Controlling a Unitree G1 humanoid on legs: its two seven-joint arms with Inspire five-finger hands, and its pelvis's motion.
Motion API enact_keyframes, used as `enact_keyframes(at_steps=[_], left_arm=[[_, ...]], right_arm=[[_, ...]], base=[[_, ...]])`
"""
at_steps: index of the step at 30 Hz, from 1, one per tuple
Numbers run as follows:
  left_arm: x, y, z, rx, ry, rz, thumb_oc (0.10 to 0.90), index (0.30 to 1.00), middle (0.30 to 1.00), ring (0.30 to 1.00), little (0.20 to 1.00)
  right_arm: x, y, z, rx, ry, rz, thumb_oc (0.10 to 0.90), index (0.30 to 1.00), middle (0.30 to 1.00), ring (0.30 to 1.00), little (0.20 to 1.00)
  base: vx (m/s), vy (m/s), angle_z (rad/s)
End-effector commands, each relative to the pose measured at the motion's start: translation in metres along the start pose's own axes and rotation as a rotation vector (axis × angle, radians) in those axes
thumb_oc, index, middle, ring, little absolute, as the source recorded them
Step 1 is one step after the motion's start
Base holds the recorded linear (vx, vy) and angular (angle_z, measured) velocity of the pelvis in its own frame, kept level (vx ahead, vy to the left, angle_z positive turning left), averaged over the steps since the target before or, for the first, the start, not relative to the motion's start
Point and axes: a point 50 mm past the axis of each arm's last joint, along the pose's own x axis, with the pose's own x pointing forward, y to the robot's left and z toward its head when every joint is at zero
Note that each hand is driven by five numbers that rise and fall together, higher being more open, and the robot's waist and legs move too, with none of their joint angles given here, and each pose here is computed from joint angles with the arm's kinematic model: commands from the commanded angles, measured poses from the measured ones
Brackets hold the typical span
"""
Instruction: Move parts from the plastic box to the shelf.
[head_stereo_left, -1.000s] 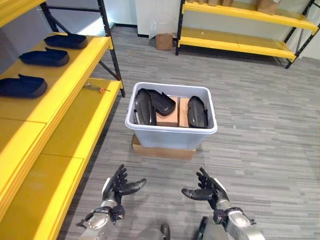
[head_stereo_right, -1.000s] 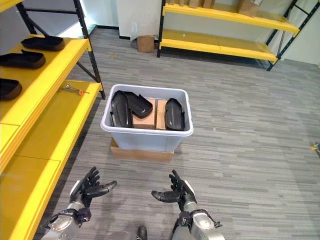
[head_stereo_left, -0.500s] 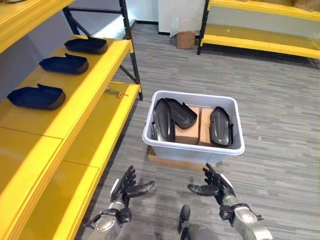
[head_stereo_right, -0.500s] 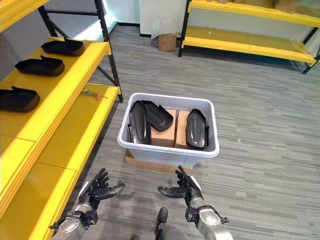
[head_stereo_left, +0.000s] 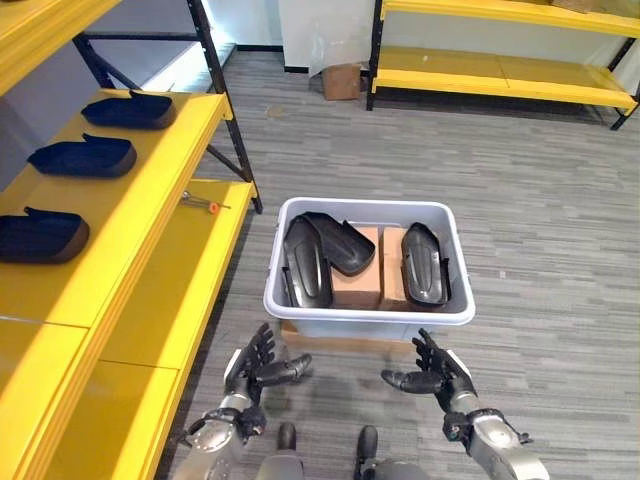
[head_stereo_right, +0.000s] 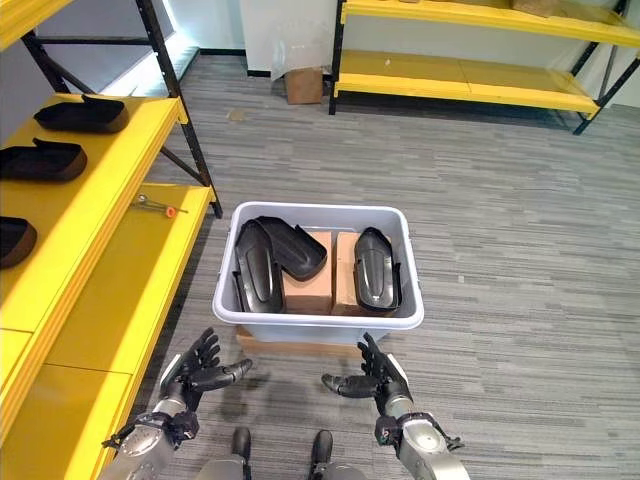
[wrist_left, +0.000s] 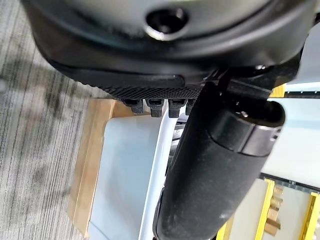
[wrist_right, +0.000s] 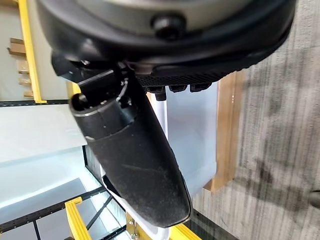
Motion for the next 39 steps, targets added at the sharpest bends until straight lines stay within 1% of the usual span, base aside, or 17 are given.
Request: enact_keyframes(at_steps=[1, 4, 17, 26, 30, 34, 39], left_arm=[[-0.001, 0.0, 0.034, 0.041, -0.18, -0.047, 0.9, 1.0, 1.0, 1.0, 1.0], [-0.002, 0.002, 0.034, 0.046, -0.18, -0.042, 0.9, 1.0, 1.0, 1.0, 1.0], [-0.004, 0.005, 0.036, 0.072, -0.18, -0.04, 0.9, 1.0, 1.0, 1.0, 1.0], [-0.003, 0.005, 0.04, 0.076, -0.19, -0.049, 0.9, 1.0, 1.0, 1.0, 1.0], [-0.003, 0.006, 0.043, 0.088, -0.205, -0.042, 0.9, 1.0, 1.0, 1.0, 1.0], [0.001, 0.001, 0.046, 0.103, -0.209, -0.076, 0.9, 1.0, 1.0, 1.0, 1.0], [0.002, 0.003, 0.045, 0.105, -0.202, -0.057, 0.9, 1.0, 1.0, 1.0, 1.0]], right_arm=[[0.002, 0.01, 0.023, -0.015, -0.139, 0.062, 0.9, 1.0, 1.0, 1.0, 1.0], [0.001, 0.014, 0.019, -0.008, -0.122, 0.078, 0.9, 1.0, 1.0, 1.0, 1.0], [0.001, 0.022, 0.013, -0.017, -0.095, 0.119, 0.9, 1.0, 1.0, 1.0, 1.0], [0.012, 0.04, 0.04, -0.094, -0.187, 0.206, 0.9, 1.0, 1.0, 1.0, 1.0], [0.012, 0.046, 0.048, -0.123, -0.227, 0.225, 0.9, 1.0, 1.0, 1.0, 1.0], [0.008, 0.049, 0.061, -0.129, -0.291, 0.235, 0.9, 1.0, 1.0, 1.0, 1.0], [0.008, 0.047, 0.062, -0.127, -0.302, 0.219, 0.9, 1.0, 1.0, 1.0, 1.0]], base=[[0.13, 0.109, -0.56], [0.14, 0.11, -0.43], [0.08, 0.066, -0.01], [0.02, 0.072, -0.13], [0.01, 0.034, -0.13], [0.05, -0.164, 0.07], [0.07, -0.237, 0.17]])
